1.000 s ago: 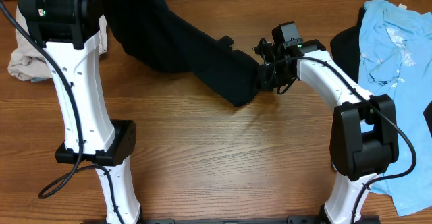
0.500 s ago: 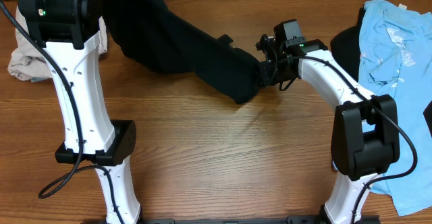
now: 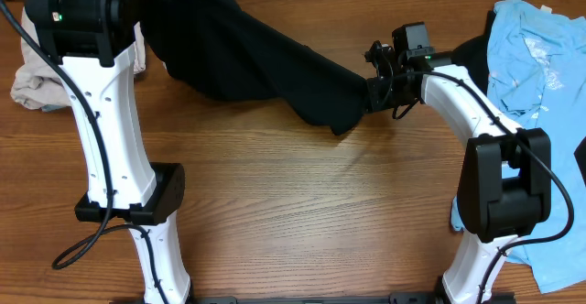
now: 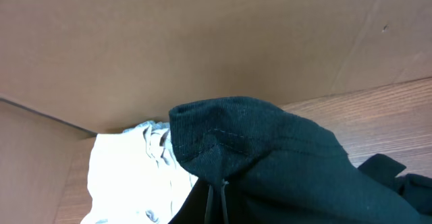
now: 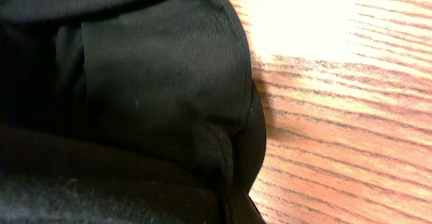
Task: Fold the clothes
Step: 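Raise the black t-shirt with both grippers and spread it wide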
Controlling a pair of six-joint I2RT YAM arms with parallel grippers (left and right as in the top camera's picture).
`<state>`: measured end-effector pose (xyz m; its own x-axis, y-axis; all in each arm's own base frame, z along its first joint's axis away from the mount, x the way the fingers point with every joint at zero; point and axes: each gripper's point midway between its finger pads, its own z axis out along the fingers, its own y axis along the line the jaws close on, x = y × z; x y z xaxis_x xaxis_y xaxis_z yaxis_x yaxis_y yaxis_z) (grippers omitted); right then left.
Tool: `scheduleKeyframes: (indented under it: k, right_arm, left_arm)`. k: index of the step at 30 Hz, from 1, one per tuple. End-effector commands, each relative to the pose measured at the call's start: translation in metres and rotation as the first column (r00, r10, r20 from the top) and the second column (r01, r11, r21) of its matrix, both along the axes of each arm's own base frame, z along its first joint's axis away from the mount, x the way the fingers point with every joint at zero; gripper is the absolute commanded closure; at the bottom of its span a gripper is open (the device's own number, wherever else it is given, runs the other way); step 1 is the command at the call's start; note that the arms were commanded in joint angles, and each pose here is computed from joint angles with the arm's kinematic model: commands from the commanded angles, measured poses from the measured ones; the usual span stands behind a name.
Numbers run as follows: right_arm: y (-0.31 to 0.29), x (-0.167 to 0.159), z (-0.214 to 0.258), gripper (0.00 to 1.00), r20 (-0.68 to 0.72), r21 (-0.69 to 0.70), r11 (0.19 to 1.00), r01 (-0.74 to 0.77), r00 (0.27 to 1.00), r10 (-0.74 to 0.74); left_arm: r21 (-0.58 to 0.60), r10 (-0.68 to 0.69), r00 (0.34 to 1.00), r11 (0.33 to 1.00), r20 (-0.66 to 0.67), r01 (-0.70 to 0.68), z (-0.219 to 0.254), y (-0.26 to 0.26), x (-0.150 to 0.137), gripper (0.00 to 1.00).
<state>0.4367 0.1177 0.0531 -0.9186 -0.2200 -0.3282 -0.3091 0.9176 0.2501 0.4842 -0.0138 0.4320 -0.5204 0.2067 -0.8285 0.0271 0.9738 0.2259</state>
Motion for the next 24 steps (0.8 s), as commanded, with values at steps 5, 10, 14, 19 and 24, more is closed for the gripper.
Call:
scheduleKeyframes:
  k: [5, 10, 14, 19, 24]
  right_arm:
    - [-0.045, 0.026, 0.130, 0.96, 0.179, 0.036, 0.992, 0.121, 0.976, -0.126]
    - [-0.093, 0.020, 0.282, 0.96, 0.398, 0.097, 0.967, 0.233, 0.882, -0.253]
    - [-0.114, -0.011, 0.376, 0.96, 0.549, 0.127, 0.956, 0.265, 0.784, -0.290]
    - [-0.119, -0.063, 0.447, 0.96, 0.674, 0.151, 0.951, 0.269, 0.675, -0.299]
    - [-0.115, -0.110, 0.475, 0.96, 0.725, 0.158, 0.950, 0.269, 0.622, -0.297]
  left_arm:
    - [-0.041, 0.048, 0.986, 0.998, 0.157, -0.042, 0.047, 0.010, -0.007, 0.96]
    - [-0.059, 0.051, 0.948, 0.998, 0.313, -0.034, 0.108, 0.013, -0.051, 0.96]
    - [-0.070, 0.054, 0.908, 0.997, 0.414, -0.027, 0.151, 0.017, -0.099, 0.96]
    - [-0.084, 0.062, 0.843, 0.996, 0.535, -0.020, 0.196, 0.022, -0.166, 0.96]
    - [-0.103, 0.129, 0.775, 0.991, 0.618, -0.083, 0.224, 0.039, -0.226, 0.96]
